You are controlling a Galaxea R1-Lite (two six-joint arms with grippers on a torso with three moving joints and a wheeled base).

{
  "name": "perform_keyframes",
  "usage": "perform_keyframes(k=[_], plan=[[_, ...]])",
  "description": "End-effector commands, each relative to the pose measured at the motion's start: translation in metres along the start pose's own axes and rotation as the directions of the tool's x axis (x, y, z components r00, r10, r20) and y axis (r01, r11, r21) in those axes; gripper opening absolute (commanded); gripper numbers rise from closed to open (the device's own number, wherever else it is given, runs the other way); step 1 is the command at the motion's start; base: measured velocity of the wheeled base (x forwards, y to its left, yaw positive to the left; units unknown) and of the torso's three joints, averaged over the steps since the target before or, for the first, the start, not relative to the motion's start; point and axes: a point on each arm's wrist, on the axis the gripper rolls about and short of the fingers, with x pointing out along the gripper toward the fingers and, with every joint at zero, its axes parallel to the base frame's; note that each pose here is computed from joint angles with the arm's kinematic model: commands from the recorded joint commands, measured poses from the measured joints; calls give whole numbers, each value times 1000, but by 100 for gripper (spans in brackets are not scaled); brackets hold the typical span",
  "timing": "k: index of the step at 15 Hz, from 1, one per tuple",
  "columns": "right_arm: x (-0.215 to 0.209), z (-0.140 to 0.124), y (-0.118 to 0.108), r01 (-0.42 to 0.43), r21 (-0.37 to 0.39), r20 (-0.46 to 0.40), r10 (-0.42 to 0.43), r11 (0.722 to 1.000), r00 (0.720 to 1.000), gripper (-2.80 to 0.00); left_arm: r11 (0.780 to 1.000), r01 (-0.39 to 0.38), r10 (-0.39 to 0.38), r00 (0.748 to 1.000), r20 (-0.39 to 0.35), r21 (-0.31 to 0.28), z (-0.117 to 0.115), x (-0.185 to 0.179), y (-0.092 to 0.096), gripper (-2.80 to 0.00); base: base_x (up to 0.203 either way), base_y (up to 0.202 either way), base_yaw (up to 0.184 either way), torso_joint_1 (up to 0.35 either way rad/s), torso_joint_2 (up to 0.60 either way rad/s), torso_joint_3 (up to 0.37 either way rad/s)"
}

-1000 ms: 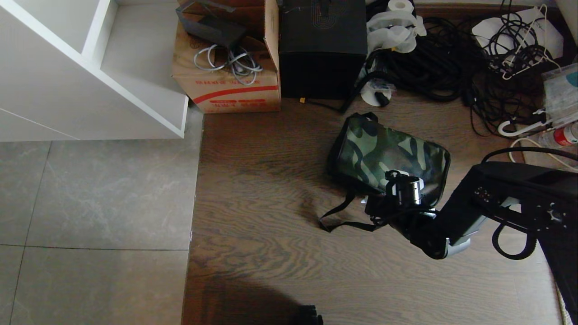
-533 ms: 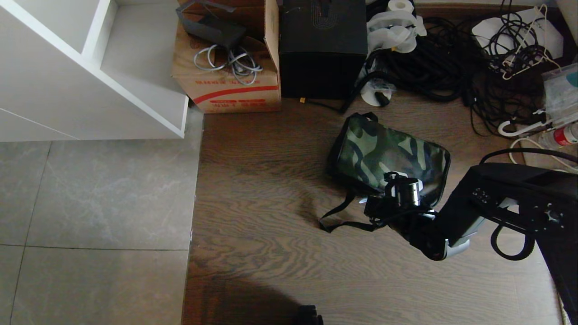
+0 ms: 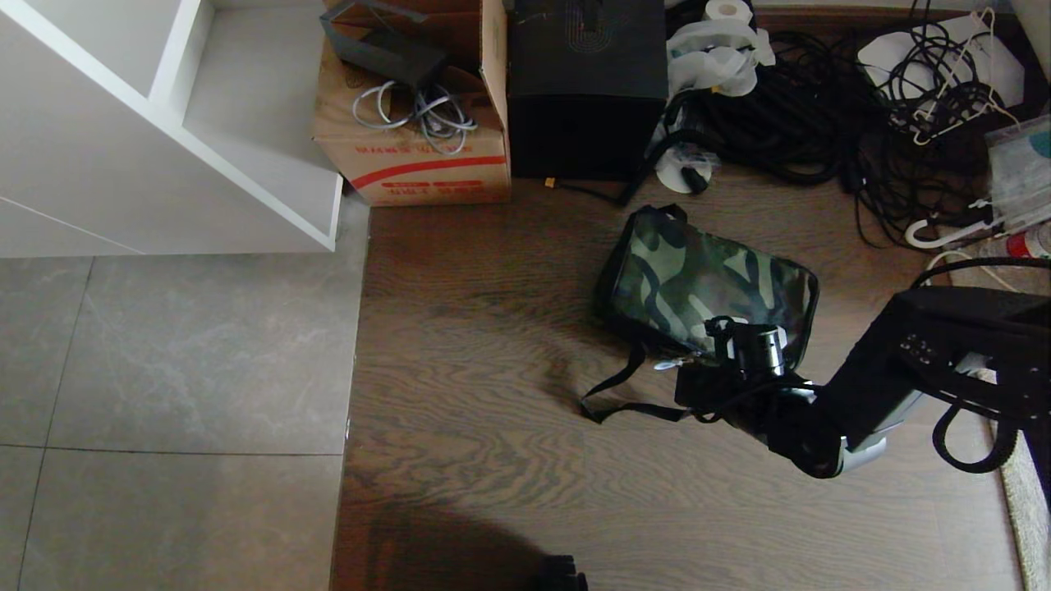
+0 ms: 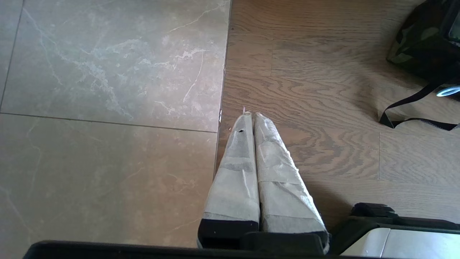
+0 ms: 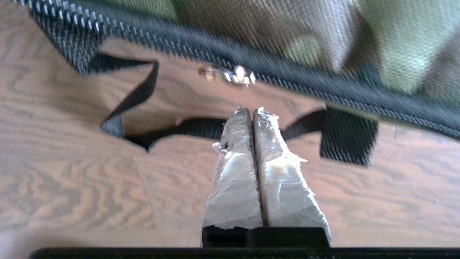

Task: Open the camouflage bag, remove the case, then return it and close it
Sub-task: Open the top of the storage box

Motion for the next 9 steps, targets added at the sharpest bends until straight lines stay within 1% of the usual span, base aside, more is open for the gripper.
perform_keyframes(k=[1,2,4,7,8,9], plan=[[-10,11,-5,0,5,12,0,1000,1000,-280,1000,-1,1,1000,-8,0,-3,1,0,-280,0,0,0,0,0,0],[-11,12,-6,-4,-15,7,4,1000,1000,-280,1000,-1,1,1000,-9,0,-3,1,0,-280,0,0,0,0,0,0],[-12,14,-4,-12,-6,15,12,1000,1000,-280,1000,-3,3,1000,-8,0,-3,1,0,-280,0,0,0,0,0,0],[-13,18,2,-107,8,31,107,994,994,-280,1000,-3,3,1000,-8,0,-3,1,0,-280,0,0,0,0,0,0],[-13,18,5,-141,4,28,141,990,990,-280,1000,-1,1,1000,-9,0,-3,1,0,-280,0,0,0,0,0,0],[-15,15,14,-168,-2,28,168,986,985,-280,1000,-1,1,1000,-8,0,-3,1,0,-280,0,0,0,0,0,0]])
